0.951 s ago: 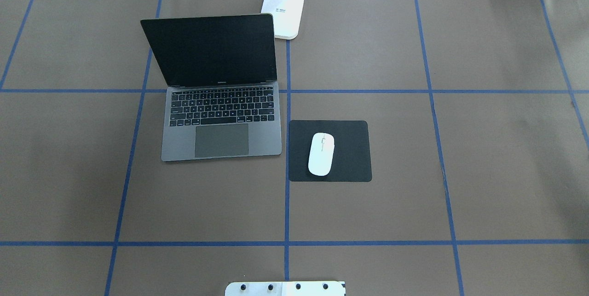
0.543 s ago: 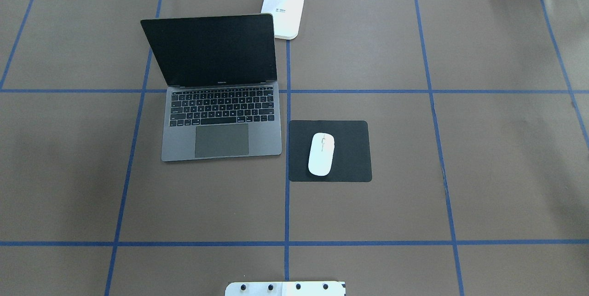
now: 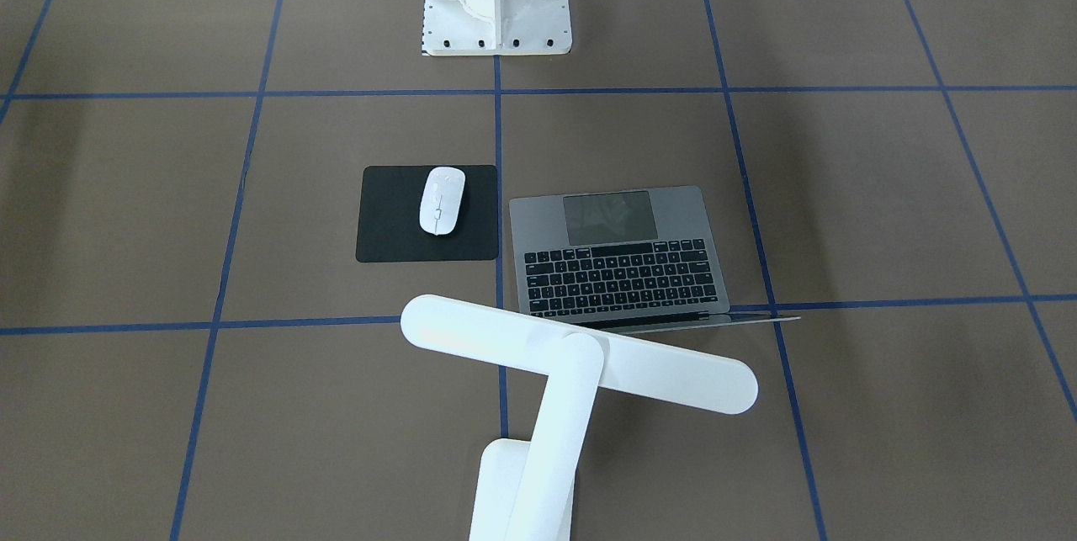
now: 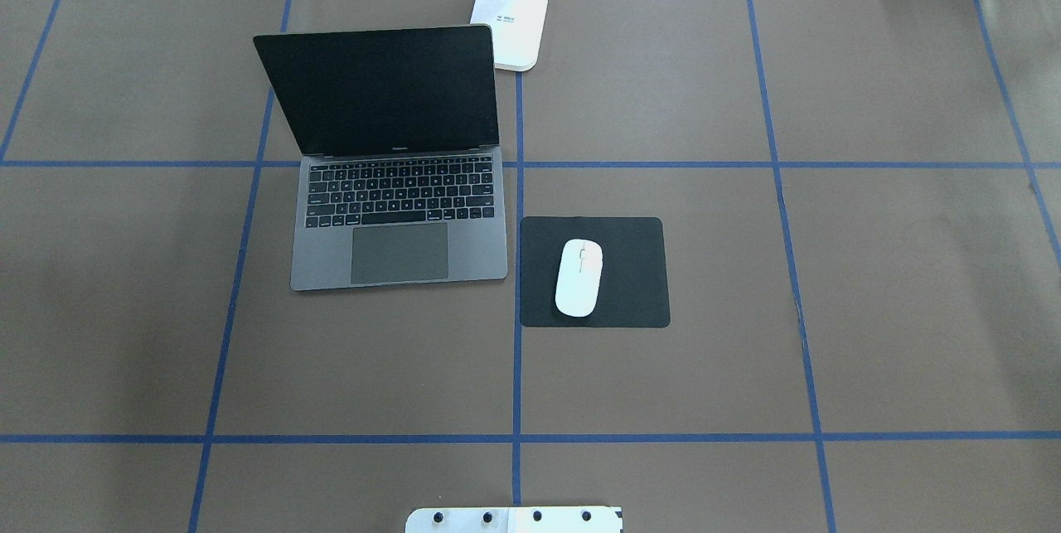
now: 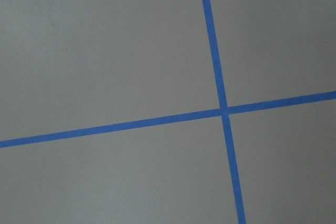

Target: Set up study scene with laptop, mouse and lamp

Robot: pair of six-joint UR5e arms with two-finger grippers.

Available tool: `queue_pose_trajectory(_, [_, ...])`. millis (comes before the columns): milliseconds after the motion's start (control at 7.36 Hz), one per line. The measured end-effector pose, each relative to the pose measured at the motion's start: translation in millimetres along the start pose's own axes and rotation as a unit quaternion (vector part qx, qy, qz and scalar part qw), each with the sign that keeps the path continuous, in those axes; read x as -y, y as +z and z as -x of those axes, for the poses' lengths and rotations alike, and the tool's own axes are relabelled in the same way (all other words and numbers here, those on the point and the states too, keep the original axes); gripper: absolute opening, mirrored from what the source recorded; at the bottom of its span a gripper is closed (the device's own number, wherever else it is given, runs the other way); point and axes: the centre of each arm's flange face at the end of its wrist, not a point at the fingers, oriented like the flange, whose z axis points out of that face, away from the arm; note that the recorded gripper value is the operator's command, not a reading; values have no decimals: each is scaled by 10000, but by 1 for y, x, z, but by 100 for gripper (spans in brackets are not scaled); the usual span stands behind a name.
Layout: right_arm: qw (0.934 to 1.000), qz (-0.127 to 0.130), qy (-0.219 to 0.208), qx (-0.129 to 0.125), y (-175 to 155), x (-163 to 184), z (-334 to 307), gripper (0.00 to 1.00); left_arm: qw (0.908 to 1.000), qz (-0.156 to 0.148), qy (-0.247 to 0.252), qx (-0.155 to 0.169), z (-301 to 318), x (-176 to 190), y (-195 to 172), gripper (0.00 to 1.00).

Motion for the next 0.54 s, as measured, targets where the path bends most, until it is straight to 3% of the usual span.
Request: queue_pose_trajectory(543, [9991,-202,-37,365,7,9,-1,100,9993,-116,-134,-340,-4,-20,-5,99])
